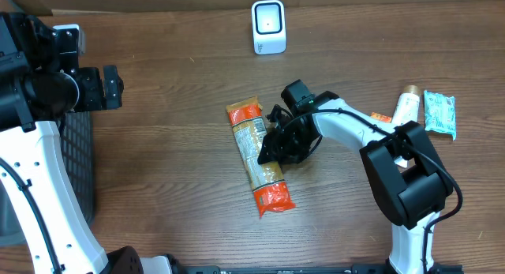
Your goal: Scan the item barcode
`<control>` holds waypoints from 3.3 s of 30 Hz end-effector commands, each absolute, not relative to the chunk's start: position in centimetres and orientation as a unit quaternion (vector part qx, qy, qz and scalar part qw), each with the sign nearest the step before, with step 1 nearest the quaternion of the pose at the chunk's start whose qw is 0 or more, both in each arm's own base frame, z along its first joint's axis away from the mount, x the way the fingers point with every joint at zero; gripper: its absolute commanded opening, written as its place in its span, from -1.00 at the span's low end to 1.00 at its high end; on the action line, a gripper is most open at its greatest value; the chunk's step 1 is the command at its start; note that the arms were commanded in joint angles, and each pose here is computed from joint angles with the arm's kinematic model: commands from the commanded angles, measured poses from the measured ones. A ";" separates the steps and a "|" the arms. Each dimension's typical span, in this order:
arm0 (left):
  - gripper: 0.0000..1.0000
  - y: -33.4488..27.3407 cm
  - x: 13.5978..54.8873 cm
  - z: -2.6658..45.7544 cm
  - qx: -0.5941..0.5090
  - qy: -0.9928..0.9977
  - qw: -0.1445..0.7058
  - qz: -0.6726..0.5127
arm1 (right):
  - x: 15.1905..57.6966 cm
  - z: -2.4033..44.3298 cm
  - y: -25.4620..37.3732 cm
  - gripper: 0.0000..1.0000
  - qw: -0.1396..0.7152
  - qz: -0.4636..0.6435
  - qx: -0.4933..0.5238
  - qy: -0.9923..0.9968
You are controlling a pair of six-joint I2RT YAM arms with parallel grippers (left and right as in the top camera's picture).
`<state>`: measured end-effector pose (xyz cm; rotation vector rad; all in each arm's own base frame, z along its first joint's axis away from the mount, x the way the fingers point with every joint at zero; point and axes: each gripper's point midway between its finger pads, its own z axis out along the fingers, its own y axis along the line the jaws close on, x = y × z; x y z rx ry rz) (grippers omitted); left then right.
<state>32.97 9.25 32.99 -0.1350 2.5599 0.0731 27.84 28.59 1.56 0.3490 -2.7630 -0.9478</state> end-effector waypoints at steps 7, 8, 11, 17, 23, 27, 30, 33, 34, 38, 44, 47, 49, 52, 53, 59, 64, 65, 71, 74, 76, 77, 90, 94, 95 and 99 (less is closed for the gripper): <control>0.99 8.9 33.2 32.8 -0.039 0.958 0.282 0.024 | 27.7 0.4 29.9 -0.93 0.110 -0.333 0.052 -0.935; 0.99 8.9 33.2 32.8 -0.039 0.958 0.282 0.024 | 28.1 0.7 30.0 -0.92 0.102 -0.336 0.054 -0.935; 0.99 8.9 33.2 32.8 -0.039 0.958 0.282 0.024 | 29.3 2.2 30.0 -0.92 0.075 -0.336 0.060 -0.937; 0.99 8.9 33.2 32.8 -0.039 0.958 0.282 0.024 | 31.9 7.8 26.6 -0.93 -0.015 -0.222 0.065 -0.973; 0.99 8.9 33.2 32.8 -0.039 0.958 0.282 0.024 | 33.1 12.0 22.0 -0.93 -0.096 -0.021 0.074 -0.992; 0.99 8.9 33.2 32.8 -0.039 0.958 0.282 0.024 | 33.0 11.6 21.1 -0.93 -0.130 0.078 0.091 -0.984; 0.99 8.9 33.2 32.8 -0.039 0.958 0.282 0.024 | 32.7 10.0 21.8 -0.93 -0.131 0.119 0.114 -0.978; 1.00 8.9 33.2 32.8 -0.039 0.958 0.282 0.024 | 31.8 7.5 23.1 -0.93 -0.113 0.140 0.144 -0.973; 0.99 8.9 33.2 32.8 -0.039 0.958 0.282 0.024 | 31.4 6.6 23.5 -0.93 -0.104 0.146 0.154 -0.972; 0.99 8.9 33.2 32.8 -0.039 0.958 0.282 0.024 | 29.6 5.2 25.5 -0.77 -0.095 0.154 0.191 -0.965; 0.99 8.9 33.2 32.8 -0.039 0.958 0.282 0.024 | 26.6 5.1 29.4 -0.51 -0.107 0.130 0.243 -0.955; 0.99 8.9 33.2 32.8 -0.039 0.958 0.282 0.024 | 25.6 5.0 30.4 -0.30 -0.103 0.121 0.255 -0.954; 1.00 8.9 33.2 32.8 -0.039 0.958 0.282 0.024 | 25.6 5.0 30.4 0.19 -0.104 0.121 0.255 -0.954; 0.99 8.9 33.2 32.8 -0.039 0.958 0.282 0.024 | 26.3 5.0 29.7 0.43 -0.101 0.123 0.246 -0.956; 0.99 8.9 33.2 32.8 -0.039 0.958 0.282 0.024 | 26.6 5.0 29.3 0.46 -0.096 0.125 0.247 -0.956; 0.99 8.9 33.2 32.8 -0.039 0.958 0.282 0.024 | 25.8 4.5 29.5 0.54 -0.048 0.086 0.304 -0.948; 0.99 8.9 33.2 32.8 -0.039 0.958 0.282 0.024 | 25.2 4.4 31.5 0.57 -0.065 0.069 0.341 -0.935; 0.99 8.9 33.2 32.8 -0.039 0.958 0.282 0.024 | 25.2 4.4 32.0 0.57 -0.071 0.065 0.345 -0.934; 0.99 8.9 33.2 32.8 -0.039 0.958 0.282 0.024 | 25.3 2.8 32.0 0.57 -0.082 0.068 0.362 -0.926; 1.00 8.9 33.2 32.8 -0.039 0.958 0.282 0.024 | 26.1 1.8 29.5 0.57 -0.086 0.121 0.361 -0.921; 1.00 8.9 33.2 32.8 -0.039 0.958 0.282 0.024 | 26.1 1.2 28.2 0.59 -0.081 0.140 0.358 -0.919; 1.00 8.9 33.2 32.8 -0.039 0.958 0.282 0.024 | 26.0 0.8 27.6 0.59 -0.073 0.145 0.357 -0.920; 0.99 8.9 33.2 32.8 -0.039 0.958 0.282 0.024 | 26.1 -0.9 24.5 -0.36 -0.045 0.161 0.341 -0.925; 0.99 8.9 33.2 32.8 -0.039 0.958 0.282 0.024 | 26.9 -1.0 23.6 -0.76 -0.035 0.150 0.319 -0.935; 0.99 8.9 33.2 32.8 -0.039 0.958 0.282 0.024 | 27.0 -1.0 23.5 -0.92 -0.031 0.144 0.314 -0.938; 0.99 8.9 33.2 32.8 -0.039 0.958 0.282 0.024 | 26.7 -0.1 24.5 -0.93 0.013 0.071 0.298 -0.952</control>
